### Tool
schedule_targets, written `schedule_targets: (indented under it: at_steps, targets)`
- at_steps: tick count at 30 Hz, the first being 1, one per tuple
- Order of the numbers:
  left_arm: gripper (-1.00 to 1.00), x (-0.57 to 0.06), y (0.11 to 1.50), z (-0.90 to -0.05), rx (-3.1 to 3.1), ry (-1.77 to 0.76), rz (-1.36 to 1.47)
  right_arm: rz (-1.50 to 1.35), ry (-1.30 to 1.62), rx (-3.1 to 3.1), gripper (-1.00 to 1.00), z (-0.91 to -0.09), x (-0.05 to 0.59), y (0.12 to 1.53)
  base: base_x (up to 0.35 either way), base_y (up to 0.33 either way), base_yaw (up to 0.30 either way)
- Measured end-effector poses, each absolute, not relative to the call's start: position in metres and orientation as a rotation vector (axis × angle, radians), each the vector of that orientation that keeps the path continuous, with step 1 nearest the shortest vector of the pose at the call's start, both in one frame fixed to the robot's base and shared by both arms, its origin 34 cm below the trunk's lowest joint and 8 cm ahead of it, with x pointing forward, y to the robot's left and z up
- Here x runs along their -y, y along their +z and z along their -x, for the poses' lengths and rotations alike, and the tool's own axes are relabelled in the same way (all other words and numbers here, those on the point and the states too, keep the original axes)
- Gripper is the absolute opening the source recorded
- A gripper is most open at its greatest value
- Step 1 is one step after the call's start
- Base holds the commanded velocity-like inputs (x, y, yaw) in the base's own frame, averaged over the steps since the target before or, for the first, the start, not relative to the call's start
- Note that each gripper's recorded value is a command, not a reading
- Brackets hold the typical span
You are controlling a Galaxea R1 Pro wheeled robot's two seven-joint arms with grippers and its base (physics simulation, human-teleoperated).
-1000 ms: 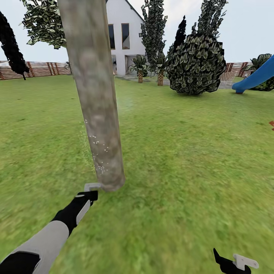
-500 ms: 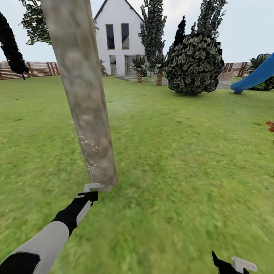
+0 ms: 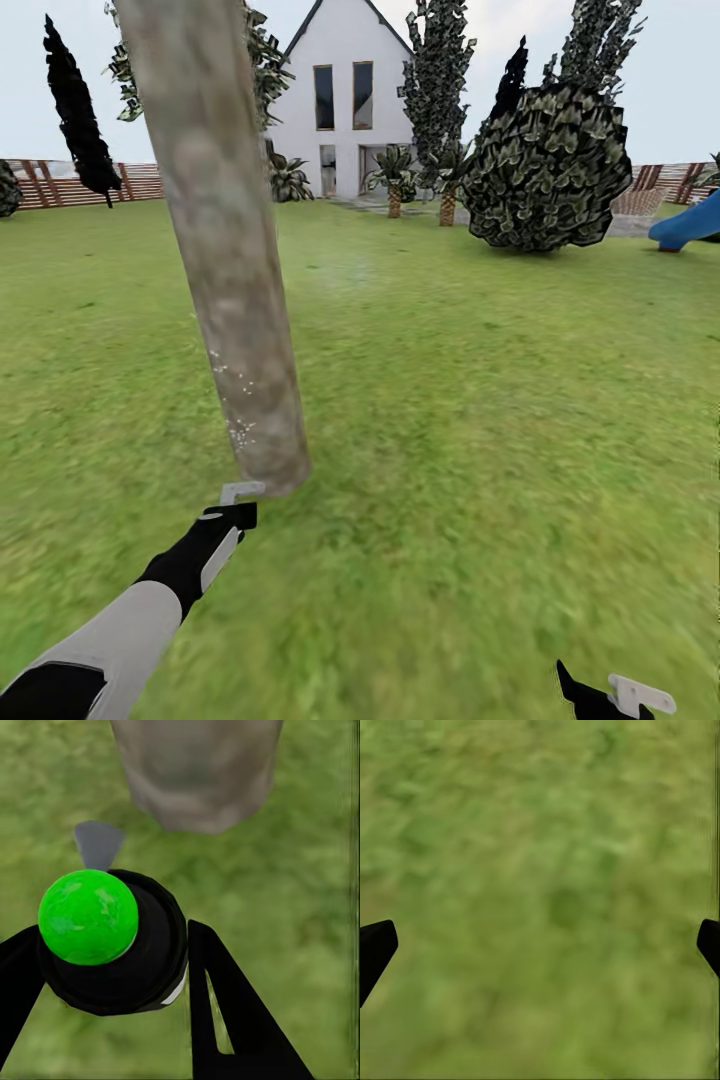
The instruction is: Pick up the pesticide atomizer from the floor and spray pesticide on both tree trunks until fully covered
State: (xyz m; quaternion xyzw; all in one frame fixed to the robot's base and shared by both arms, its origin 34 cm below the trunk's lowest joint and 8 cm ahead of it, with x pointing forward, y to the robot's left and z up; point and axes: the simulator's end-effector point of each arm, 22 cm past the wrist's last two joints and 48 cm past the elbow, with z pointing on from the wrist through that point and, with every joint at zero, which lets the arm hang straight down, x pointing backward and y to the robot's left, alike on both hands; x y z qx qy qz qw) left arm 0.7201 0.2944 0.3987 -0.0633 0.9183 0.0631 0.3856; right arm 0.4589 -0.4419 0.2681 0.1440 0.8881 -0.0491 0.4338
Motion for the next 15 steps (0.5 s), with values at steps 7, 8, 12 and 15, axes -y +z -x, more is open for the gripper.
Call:
schedule_targets:
  at_steps: [7, 8, 12, 15]
  targets:
    - [-1.00, -0.2945, 0.3982, -0.7197, -2.340, 0.161, 0.162, -0.359, -0.122, -2.212, 1.00, -0.4590, 0.4414, 0.2680, 0.175, -0.210, 0.048]
    - [-1.00, -0.2945, 0.3981, -0.7196, -2.340, 0.161, 0.162, -0.359, -0.122, -2.212, 1.00, -0.4589, 0.4413, 0.2679, 0.228, -0.180, 0.249]
    - [-1.00, -0.2945, 0.3981, -0.7196, -2.340, 0.161, 0.162, -0.359, -0.122, -2.212, 1.00, -0.4590, 0.4412, 0.2679, 0.201, -0.208, 0.272]
    - [-1.00, -0.2945, 0.3981, -0.7196, -2.340, 0.161, 0.162, -0.360, -0.121, -2.213, 1.00, -0.4587, 0.4411, 0.2677, 0.159, -0.236, 0.276]
